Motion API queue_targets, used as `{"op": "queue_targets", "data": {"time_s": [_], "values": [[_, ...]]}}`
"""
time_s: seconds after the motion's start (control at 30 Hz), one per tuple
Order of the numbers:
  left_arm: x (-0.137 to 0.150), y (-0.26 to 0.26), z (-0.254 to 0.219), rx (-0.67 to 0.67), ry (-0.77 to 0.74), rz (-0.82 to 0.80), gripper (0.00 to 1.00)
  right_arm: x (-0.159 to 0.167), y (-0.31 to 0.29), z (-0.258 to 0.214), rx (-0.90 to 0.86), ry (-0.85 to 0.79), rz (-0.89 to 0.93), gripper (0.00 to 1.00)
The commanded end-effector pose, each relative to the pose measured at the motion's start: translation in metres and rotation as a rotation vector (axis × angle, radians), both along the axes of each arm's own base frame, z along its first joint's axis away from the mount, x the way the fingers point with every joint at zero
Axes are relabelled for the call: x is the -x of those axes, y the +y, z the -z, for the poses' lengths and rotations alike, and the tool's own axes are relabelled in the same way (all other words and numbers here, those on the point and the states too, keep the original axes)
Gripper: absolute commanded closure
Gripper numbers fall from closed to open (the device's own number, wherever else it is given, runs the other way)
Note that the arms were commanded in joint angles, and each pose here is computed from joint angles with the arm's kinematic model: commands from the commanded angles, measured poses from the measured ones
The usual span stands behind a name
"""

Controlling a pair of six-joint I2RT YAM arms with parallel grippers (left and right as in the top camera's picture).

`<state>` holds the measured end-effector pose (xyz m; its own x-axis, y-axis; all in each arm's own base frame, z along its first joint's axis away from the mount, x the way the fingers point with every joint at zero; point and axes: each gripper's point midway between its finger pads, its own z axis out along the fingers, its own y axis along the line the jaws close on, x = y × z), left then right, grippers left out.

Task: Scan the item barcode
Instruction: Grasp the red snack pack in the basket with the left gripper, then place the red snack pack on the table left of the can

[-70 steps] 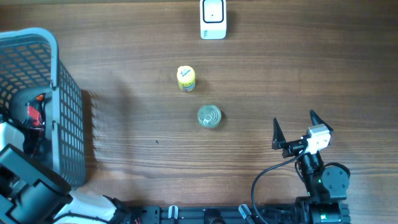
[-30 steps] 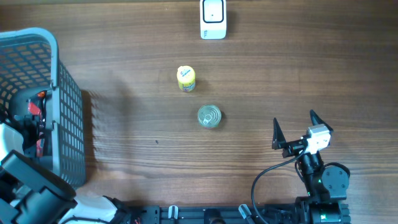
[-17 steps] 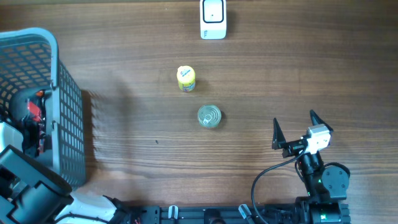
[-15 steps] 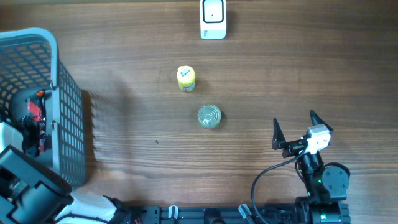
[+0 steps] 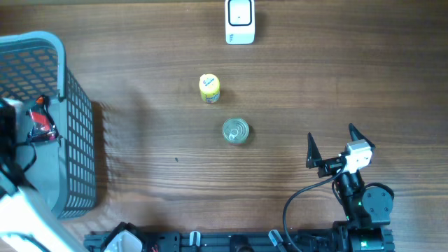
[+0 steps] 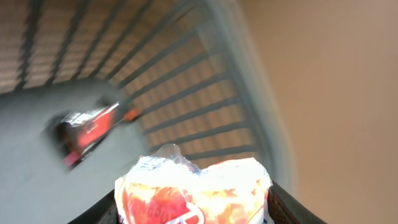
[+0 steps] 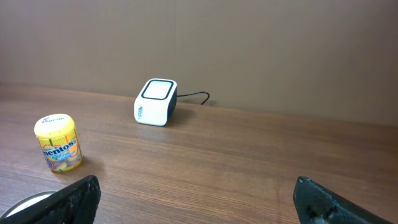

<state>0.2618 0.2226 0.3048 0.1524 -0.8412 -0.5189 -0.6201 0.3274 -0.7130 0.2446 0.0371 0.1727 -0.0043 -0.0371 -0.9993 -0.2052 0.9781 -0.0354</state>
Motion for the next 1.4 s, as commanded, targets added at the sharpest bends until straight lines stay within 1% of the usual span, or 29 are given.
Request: {"op": "queue_targets", "data": {"time_s": [0.0, 0.1, 0.2, 0.27, 0.33, 0.4, 0.47, 0.5, 0.53, 0.6, 0.63, 0.7, 0.77, 0.83, 0.9, 1.0, 1.03, 1.07, 1.1, 1.13, 1.17, 1.2, 1.27, 1.37], "values": [[0.008, -0.058, -0.085, -0.137, -0.245, 0.182, 0.46, 0.000, -0.001, -0.001, -0.014, -0.003, 0.004, 0.00], [0.013, -0.105, -0.119, -0.150, -0.380, 0.349, 0.48, 0.000, -0.001, -0.001, -0.014, -0.003, 0.004, 0.00], [0.006, -0.135, -0.121, -0.030, -0.424, 0.454, 0.50, 0.000, -0.001, -0.001, -0.014, -0.003, 0.004, 0.00], [-0.008, -0.156, -0.115, 0.010, -0.413, 0.544, 0.52, 0.000, -0.001, -0.001, -0.014, -0.003, 0.004, 0.00], [-0.031, -0.177, -0.101, 0.047, -0.367, 0.624, 0.53, 0.000, -0.001, -0.001, -0.014, -0.003, 0.004, 0.00], [-0.059, -0.197, -0.078, 0.058, -0.291, 0.681, 0.58, 0.000, -0.001, -0.001, -0.014, -0.003, 0.004, 0.00], [-0.088, -0.221, -0.046, 0.038, -0.187, 0.739, 0.59, 0.000, -0.001, -0.001, -0.014, -0.003, 0.004, 0.00], [-0.104, -0.237, -0.023, 0.014, -0.111, 0.770, 0.59, 0.000, -0.001, -0.001, -0.014, -0.003, 0.004, 0.00], [-0.115, -0.248, -0.002, -0.006, -0.042, 0.784, 0.58, 0.000, -0.001, -0.001, -0.014, -0.003, 0.004, 0.00], [-0.136, -0.271, 0.059, -0.055, 0.153, 0.793, 0.55, 0.000, -0.001, -0.001, -0.014, -0.003, 0.004, 0.00], [-0.141, -0.276, 0.088, -0.075, 0.249, 0.776, 0.54, 0.000, -0.001, -0.001, -0.014, -0.003, 0.004, 0.00], [-0.143, -0.282, 0.144, -0.109, 0.435, 0.752, 0.53, 0.000, -0.001, -0.001, -0.014, -0.003, 0.004, 0.00], [-0.139, -0.286, 0.191, -0.094, 0.580, 0.765, 0.54, 0.000, -0.001, -0.001, -0.014, -0.003, 0.004, 0.00], [-0.127, -0.285, 0.247, -0.055, 0.750, 0.767, 0.56, 0.000, -0.001, -0.001, -0.014, -0.003, 0.004, 0.00], [-0.118, -0.289, 0.276, -0.022, 0.837, 0.786, 0.56, 0.000, -0.001, -0.001, -0.014, -0.003, 0.004, 0.00], [-0.107, -0.300, 0.307, 0.001, 0.920, 0.823, 0.57, 0.000, -0.001, -0.001, -0.014, -0.003, 0.004, 0.00], [-0.104, -0.305, 0.312, -0.002, 0.933, 0.834, 0.53, 0.000, -0.001, -0.001, -0.014, -0.003, 0.004, 0.00], [-0.103, -0.309, 0.313, -0.010, 0.936, 0.848, 0.46, 0.000, -0.001, -0.001, -0.014, -0.003, 0.004, 0.00], [-0.103, -0.312, 0.313, -0.022, 0.936, 0.866, 0.30, 0.000, -0.001, -0.001, -0.014, -0.003, 0.004, 0.00], [-0.104, -0.316, 0.308, -0.048, 0.927, 0.901, 0.02, 0.000, -0.001, -0.001, -0.014, -0.003, 0.004, 0.00], [-0.105, -0.318, 0.300, -0.074, 0.911, 0.930, 0.00, 0.000, -0.001, -0.001, -0.014, -0.003, 0.004, 0.00], [-0.105, -0.318, 0.289, -0.079, 0.895, 0.930, 0.00, 0.000, -0.001, -0.001, -0.014, -0.003, 0.004, 0.00], [-0.108, -0.314, 0.245, -0.095, 0.803, 0.920, 0.00, 0.000, -0.001, -0.001, -0.014, -0.003, 0.004, 0.00], [-0.110, -0.309, 0.163, -0.163, 0.616, 0.925, 0.00, 0.000, -0.001, -0.001, -0.014, -0.003, 0.004, 0.00]]}}
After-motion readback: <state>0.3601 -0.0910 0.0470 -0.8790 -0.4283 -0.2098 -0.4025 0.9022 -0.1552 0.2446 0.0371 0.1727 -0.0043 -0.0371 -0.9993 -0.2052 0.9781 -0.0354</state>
